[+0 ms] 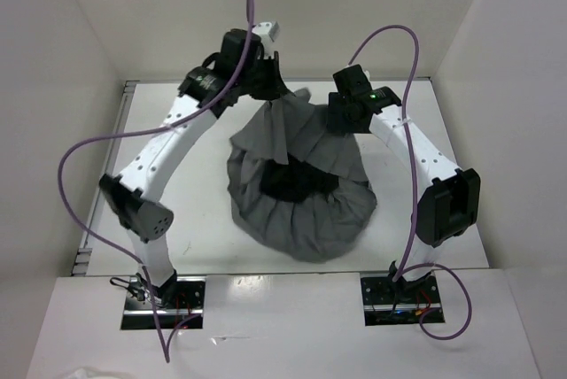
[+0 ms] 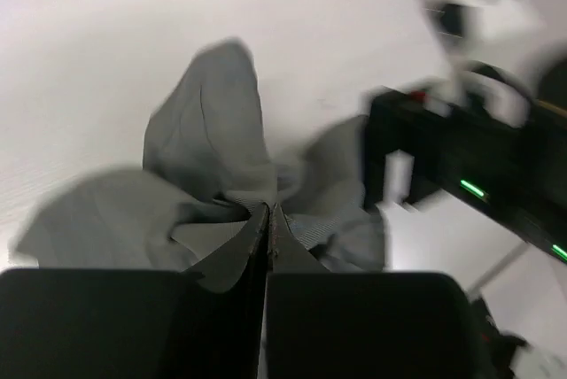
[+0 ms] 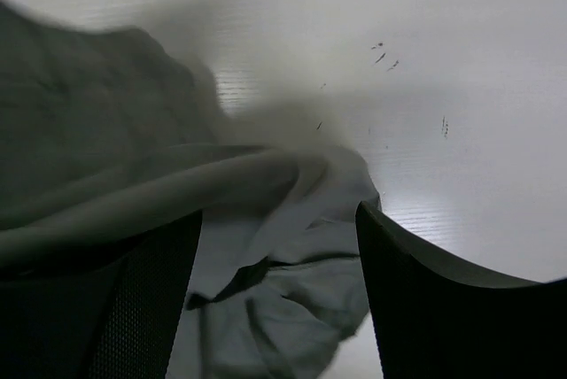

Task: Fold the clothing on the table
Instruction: Move the skirt to the center of the board

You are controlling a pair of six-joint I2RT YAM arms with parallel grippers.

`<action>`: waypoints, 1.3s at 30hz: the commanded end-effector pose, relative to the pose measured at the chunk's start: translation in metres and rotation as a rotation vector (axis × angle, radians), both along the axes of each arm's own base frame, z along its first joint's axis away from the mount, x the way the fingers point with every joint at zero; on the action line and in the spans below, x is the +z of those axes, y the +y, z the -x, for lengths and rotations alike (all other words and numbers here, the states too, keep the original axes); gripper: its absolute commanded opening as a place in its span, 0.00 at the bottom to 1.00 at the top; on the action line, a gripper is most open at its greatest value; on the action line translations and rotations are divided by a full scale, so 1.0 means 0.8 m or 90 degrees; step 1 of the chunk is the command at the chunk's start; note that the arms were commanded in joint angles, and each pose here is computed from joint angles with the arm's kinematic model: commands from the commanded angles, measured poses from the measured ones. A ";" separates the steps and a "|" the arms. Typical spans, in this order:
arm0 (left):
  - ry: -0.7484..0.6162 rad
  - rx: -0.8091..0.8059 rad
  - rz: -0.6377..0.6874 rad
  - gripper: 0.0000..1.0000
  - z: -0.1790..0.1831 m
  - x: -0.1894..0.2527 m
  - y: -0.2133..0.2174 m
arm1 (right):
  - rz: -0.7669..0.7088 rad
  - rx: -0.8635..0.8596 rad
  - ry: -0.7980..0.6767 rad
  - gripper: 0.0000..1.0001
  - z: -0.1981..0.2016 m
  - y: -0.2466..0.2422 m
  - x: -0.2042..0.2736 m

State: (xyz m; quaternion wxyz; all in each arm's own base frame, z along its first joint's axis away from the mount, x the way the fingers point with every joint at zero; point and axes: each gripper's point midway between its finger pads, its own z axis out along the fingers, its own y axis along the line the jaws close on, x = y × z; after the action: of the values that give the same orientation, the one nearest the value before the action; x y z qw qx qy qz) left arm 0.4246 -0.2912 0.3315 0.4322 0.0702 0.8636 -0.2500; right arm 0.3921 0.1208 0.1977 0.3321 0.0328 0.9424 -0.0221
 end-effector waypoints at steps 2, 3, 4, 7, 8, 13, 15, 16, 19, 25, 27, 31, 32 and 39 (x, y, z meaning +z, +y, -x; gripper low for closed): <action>0.019 -0.081 -0.016 0.00 0.079 0.012 0.015 | -0.003 -0.022 -0.062 0.75 -0.009 -0.010 0.033; 0.022 -0.092 -0.010 0.00 0.098 0.015 0.023 | -0.003 -0.028 -0.062 0.75 -0.010 -0.015 0.033; 0.050 -0.097 -0.011 0.00 0.112 0.000 0.027 | -0.002 -0.036 -0.064 0.75 -0.011 -0.017 0.033; 0.139 -0.110 -0.032 0.00 0.164 -0.057 0.045 | 0.002 -0.048 -0.066 0.75 -0.013 -0.025 0.034; 0.170 -0.109 -0.037 0.00 0.183 -0.070 0.054 | 0.002 -0.048 -0.066 0.75 -0.013 -0.025 0.034; 0.317 -0.049 -0.143 0.48 0.227 -0.175 0.102 | -0.004 -0.060 -0.072 0.75 -0.015 -0.030 0.041; 0.293 -0.007 -0.167 0.78 0.217 -0.160 0.116 | -0.017 -0.049 -0.067 0.75 -0.014 -0.024 0.040; 0.263 0.013 -0.172 0.82 0.205 -0.146 0.120 | -0.030 -0.038 -0.063 0.75 -0.016 -0.017 0.040; 0.168 0.068 -0.157 0.87 0.157 -0.103 0.124 | -0.064 -0.020 -0.058 0.75 -0.020 -0.001 0.036; 0.042 0.142 -0.150 0.88 0.072 -0.095 0.112 | -0.100 0.000 -0.058 0.74 -0.025 0.015 0.035; 0.024 0.166 -0.156 0.88 0.050 -0.102 0.110 | -0.106 0.005 -0.056 0.74 -0.024 0.017 0.035; 0.024 0.210 -0.187 0.85 0.020 -0.135 0.110 | -0.114 0.010 -0.065 0.74 -0.027 0.021 0.041; 0.025 0.210 -0.189 0.85 0.016 -0.140 0.108 | -0.114 0.010 -0.065 0.74 -0.027 0.021 0.041; 0.073 0.241 -0.242 0.83 -0.003 -0.195 0.113 | -0.104 0.018 -0.060 0.74 -0.029 0.020 0.036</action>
State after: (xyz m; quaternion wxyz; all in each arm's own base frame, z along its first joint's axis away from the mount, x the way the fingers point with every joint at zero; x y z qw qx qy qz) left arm 0.4092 -0.2043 0.1653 0.3726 0.0005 0.9279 -0.0146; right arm 0.3994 0.1327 0.2007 0.3298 0.0463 0.9419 0.0444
